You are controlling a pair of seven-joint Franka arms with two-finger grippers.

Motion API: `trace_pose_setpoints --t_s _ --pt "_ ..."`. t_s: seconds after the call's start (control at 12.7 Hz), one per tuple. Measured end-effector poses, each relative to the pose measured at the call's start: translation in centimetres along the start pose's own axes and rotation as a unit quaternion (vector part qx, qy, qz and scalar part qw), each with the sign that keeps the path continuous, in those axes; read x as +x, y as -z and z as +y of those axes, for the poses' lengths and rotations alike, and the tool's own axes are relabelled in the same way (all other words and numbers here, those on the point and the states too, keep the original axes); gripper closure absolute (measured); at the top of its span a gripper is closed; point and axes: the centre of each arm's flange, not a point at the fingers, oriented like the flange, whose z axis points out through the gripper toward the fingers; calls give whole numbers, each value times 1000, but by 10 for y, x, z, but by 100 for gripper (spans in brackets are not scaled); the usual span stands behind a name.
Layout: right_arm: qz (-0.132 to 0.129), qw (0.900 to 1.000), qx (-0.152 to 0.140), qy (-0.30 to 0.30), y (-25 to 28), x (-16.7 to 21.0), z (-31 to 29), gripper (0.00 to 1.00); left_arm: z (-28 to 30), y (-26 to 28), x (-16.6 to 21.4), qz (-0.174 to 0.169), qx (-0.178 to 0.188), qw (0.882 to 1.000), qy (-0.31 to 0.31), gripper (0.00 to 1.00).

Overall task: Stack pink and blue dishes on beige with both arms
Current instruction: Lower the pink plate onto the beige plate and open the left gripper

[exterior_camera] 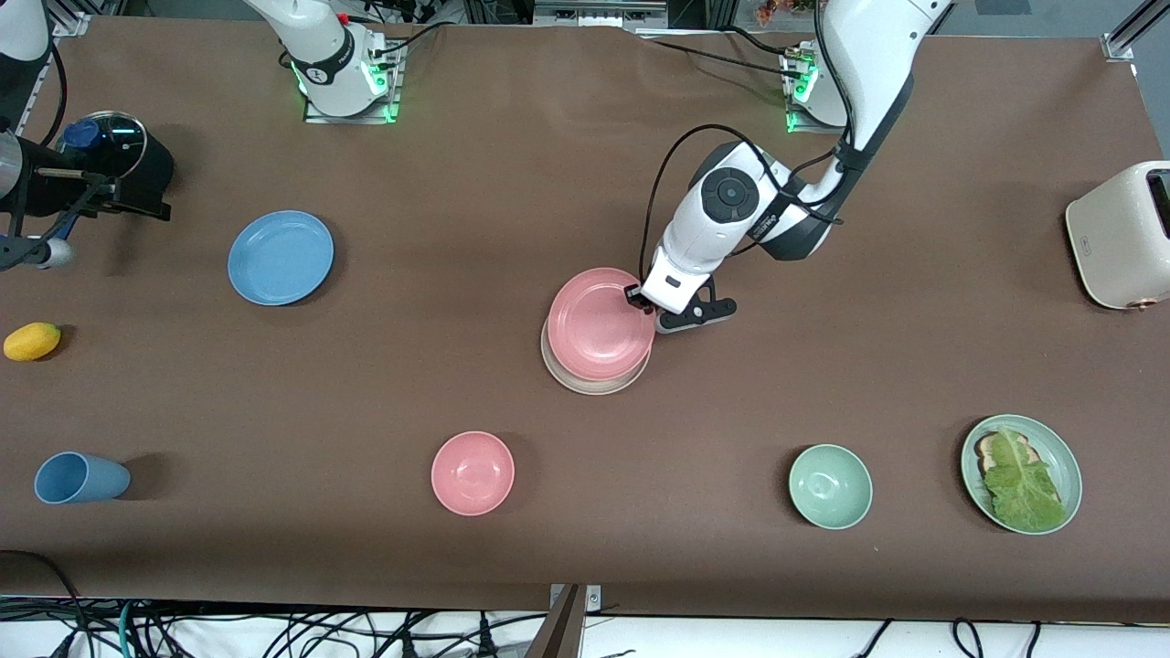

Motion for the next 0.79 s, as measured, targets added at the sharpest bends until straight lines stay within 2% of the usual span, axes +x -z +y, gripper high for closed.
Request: trace_pose_setpoints --t_s 0.63,0.79 --pt "-2 1000 0 0 0 -1 0 0 6 -6 20 2 -9 1000 16 93" --pt "-3 1000 0 -1 -1 -1 1 0 5 -6 28 5 -11 1000 20 89"
